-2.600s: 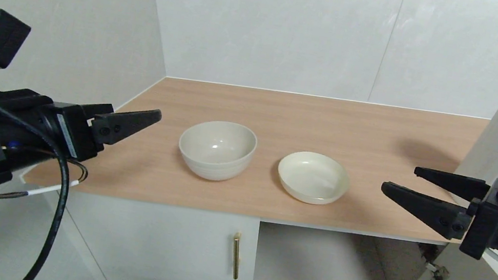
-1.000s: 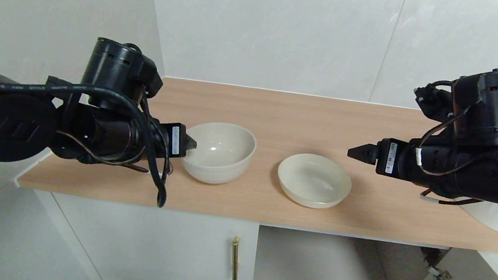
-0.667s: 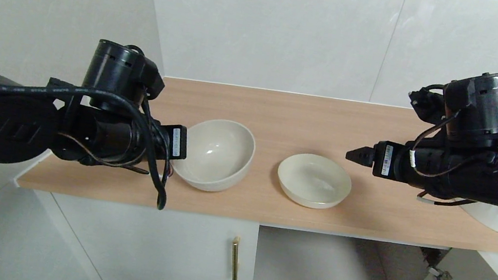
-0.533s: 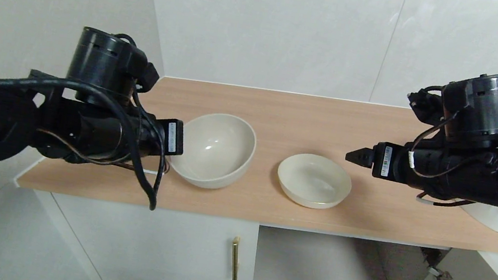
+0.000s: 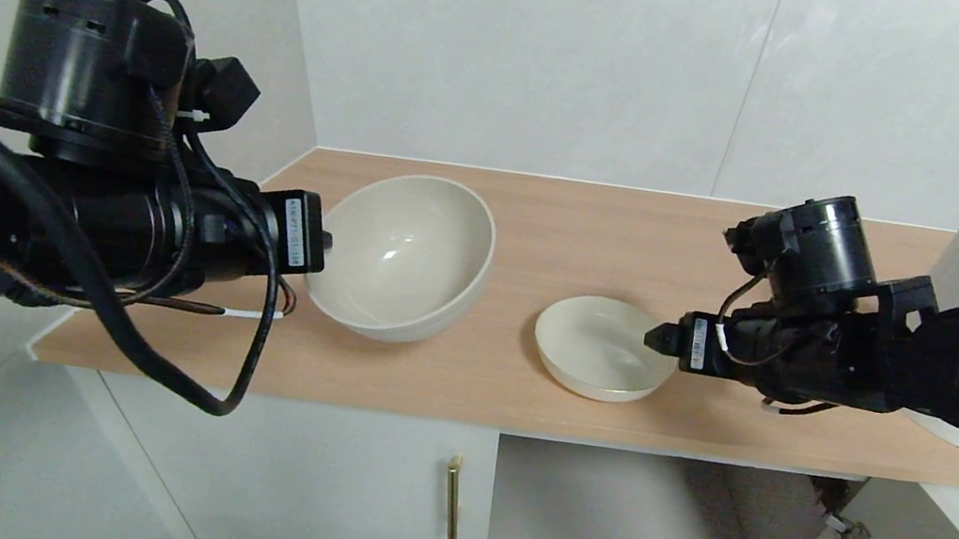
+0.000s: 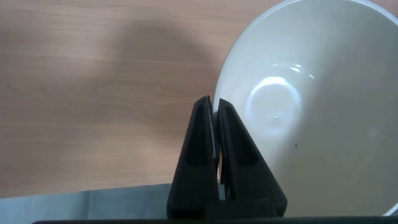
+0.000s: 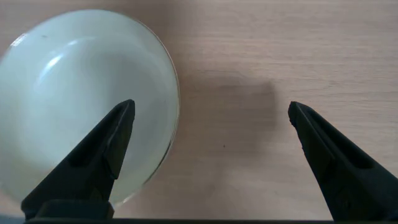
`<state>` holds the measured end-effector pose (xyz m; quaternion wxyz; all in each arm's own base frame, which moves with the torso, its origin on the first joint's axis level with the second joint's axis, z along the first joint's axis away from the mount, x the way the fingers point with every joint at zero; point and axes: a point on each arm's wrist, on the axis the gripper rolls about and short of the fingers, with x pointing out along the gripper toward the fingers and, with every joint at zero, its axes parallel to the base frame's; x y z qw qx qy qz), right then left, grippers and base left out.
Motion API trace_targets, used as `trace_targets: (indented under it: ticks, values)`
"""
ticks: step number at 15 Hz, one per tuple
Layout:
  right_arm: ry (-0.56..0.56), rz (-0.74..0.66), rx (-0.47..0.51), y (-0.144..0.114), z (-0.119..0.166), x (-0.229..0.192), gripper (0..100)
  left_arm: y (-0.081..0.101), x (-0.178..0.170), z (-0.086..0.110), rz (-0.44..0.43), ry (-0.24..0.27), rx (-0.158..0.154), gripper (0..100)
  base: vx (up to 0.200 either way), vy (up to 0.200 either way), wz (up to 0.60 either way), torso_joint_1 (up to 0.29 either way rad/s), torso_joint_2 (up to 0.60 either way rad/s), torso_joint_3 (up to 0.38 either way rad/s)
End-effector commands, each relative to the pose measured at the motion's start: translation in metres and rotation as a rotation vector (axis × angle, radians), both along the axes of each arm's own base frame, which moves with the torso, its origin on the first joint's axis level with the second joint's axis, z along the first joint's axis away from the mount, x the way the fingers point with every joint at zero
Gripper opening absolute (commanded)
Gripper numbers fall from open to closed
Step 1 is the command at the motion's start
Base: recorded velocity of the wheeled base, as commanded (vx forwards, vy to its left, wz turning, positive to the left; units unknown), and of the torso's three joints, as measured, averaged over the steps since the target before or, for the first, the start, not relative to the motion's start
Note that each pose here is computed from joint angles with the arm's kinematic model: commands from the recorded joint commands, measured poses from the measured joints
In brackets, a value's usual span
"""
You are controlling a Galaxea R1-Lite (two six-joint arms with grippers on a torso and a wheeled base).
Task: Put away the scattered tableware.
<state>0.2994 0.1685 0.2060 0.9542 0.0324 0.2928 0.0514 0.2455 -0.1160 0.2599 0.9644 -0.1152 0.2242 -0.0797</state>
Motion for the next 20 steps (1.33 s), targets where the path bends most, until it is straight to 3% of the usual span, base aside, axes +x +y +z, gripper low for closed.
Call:
trace_targets:
  ticks: [1, 2, 3, 8, 12, 17, 20]
  values:
    - [0.020, 0.000, -0.011, 0.003, -0.008, 0.005, 100, 0.001, -0.002, 0.002, 0.000, -0.008, -0.005, 0, 0.000, 0.000, 0.00, 0.000, 0.00, 0.000]
    - [0.023, 0.000, -0.011, 0.004, -0.010, 0.006, 100, 0.001, -0.002, 0.002, 0.000, -0.008, -0.005, 0, 0.000, 0.000, 0.00, 0.000, 0.00, 0.000]
    - [0.022, -0.001, -0.009, 0.004, -0.010, 0.006, 0, 0.001, -0.002, 0.002, 0.000, -0.008, -0.005, 0, 0.000, 0.000, 0.00, 0.000, 0.00, 0.000]
    - [0.013, 0.004, 0.003, 0.009, -0.016, 0.011, 0, 0.002, -0.004, 0.004, 0.002, -0.015, -0.009, 0, 0.000, 0.000, 0.00, 0.000, 0.00, 0.000]
    - [-0.015, -0.007, 0.053, 0.005, -0.002, 0.005, 0, 0.003, -0.006, 0.006, 0.003, -0.021, -0.018, 0, 0.000, 0.000, 0.00, 0.000, 0.00, 0.000]
    - [-0.045, 0.140, 0.196, -0.026, 0.038, -0.054, 0, 0.007, -0.026, -0.003, -0.021, -0.009, -0.012, 0, 0.000, 0.000, 0.00, 0.000, 0.00, 0.000]
    - [-0.018, 0.158, 0.195, -0.043, 0.038, -0.085, 0, 0.015, -0.046, -0.010, -0.030, -0.007, -0.008, 0, 0.000, 0.000, 0.00, 0.000, 0.00, 0.000]
